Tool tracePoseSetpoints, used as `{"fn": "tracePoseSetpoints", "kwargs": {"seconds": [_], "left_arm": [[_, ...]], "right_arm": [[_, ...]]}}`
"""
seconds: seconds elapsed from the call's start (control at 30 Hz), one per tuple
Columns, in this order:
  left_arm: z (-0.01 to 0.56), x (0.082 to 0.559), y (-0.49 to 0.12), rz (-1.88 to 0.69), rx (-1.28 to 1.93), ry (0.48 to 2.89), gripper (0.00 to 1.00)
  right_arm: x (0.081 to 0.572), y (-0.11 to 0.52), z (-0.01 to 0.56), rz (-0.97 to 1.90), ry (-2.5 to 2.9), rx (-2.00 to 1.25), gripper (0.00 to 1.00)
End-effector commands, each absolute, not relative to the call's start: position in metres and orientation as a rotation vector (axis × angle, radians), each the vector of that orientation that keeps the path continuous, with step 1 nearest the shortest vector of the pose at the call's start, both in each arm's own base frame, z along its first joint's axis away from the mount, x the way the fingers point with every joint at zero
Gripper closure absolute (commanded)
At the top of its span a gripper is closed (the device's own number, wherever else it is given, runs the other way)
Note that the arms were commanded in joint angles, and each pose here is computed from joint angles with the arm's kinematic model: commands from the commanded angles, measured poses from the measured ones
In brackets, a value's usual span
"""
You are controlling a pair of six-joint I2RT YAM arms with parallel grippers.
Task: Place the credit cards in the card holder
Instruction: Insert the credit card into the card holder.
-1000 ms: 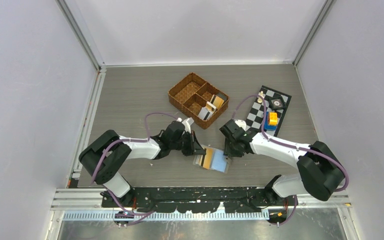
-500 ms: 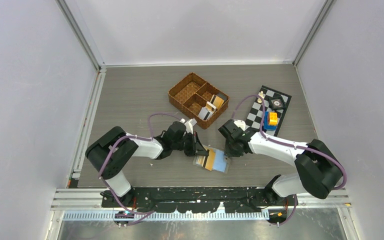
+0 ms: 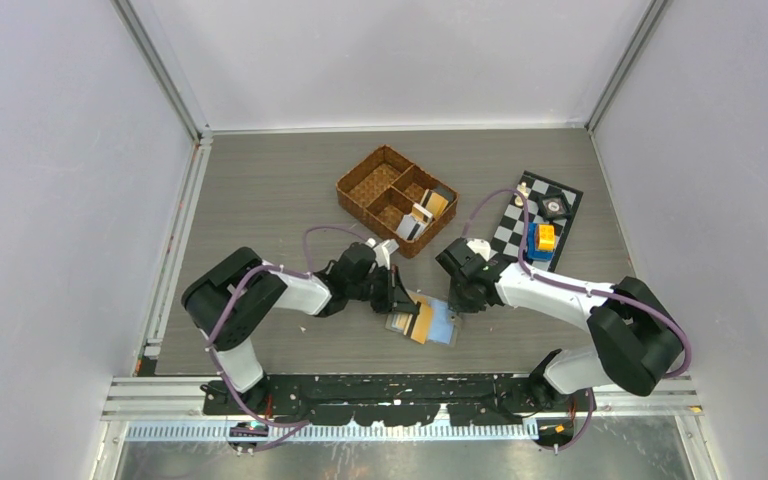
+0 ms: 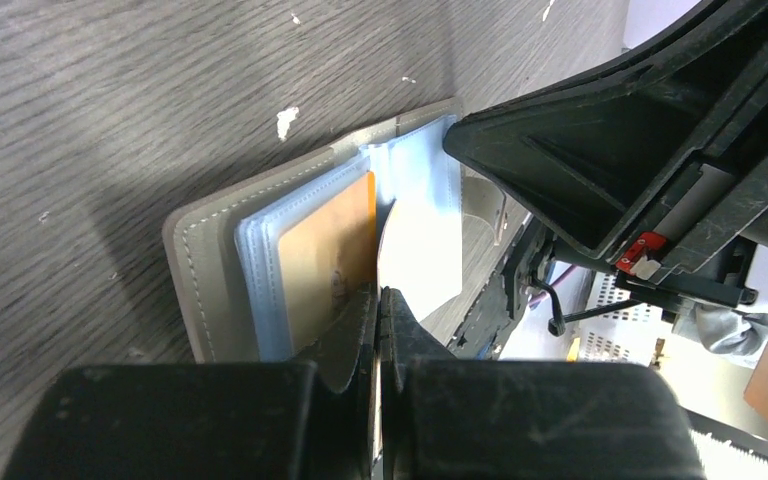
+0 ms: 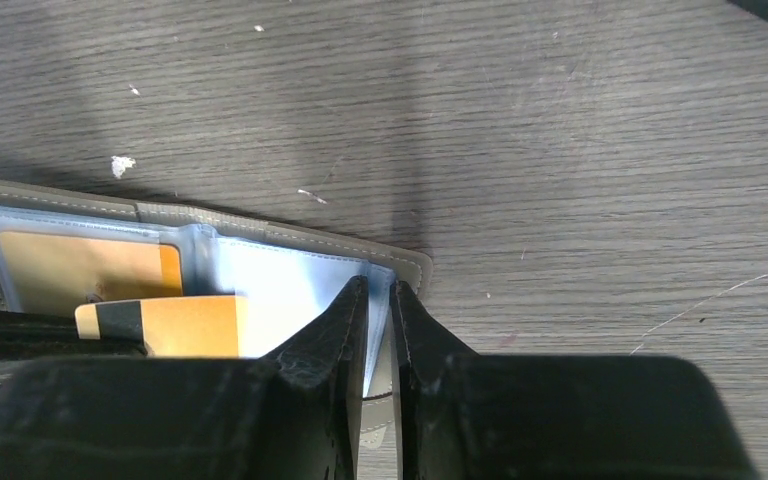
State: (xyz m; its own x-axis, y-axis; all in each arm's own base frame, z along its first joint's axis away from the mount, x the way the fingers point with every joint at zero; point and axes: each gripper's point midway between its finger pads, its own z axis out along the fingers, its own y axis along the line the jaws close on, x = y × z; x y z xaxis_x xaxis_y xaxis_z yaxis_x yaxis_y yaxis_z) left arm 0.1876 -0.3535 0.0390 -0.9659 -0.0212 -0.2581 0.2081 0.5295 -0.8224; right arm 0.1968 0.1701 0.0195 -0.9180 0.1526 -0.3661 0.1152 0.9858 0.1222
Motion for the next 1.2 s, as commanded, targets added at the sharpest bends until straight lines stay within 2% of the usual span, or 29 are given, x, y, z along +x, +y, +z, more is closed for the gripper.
{"fn": "tracePoseSetpoints", "kwargs": {"seconds": [0.0,1.17], "left_arm": [[0.036,0.195,-0.357,-1.374,0.231,2.493,1.00],[0.024,0.222,-0.361,-1.366,0.332,2.442,1.00]], "right_arm": [[0.206,0.173,0.025,0.128,2.708,0.210,0.82],[0.202,0.181,0.020,0.113,2.722,0.180,0.87]]}}
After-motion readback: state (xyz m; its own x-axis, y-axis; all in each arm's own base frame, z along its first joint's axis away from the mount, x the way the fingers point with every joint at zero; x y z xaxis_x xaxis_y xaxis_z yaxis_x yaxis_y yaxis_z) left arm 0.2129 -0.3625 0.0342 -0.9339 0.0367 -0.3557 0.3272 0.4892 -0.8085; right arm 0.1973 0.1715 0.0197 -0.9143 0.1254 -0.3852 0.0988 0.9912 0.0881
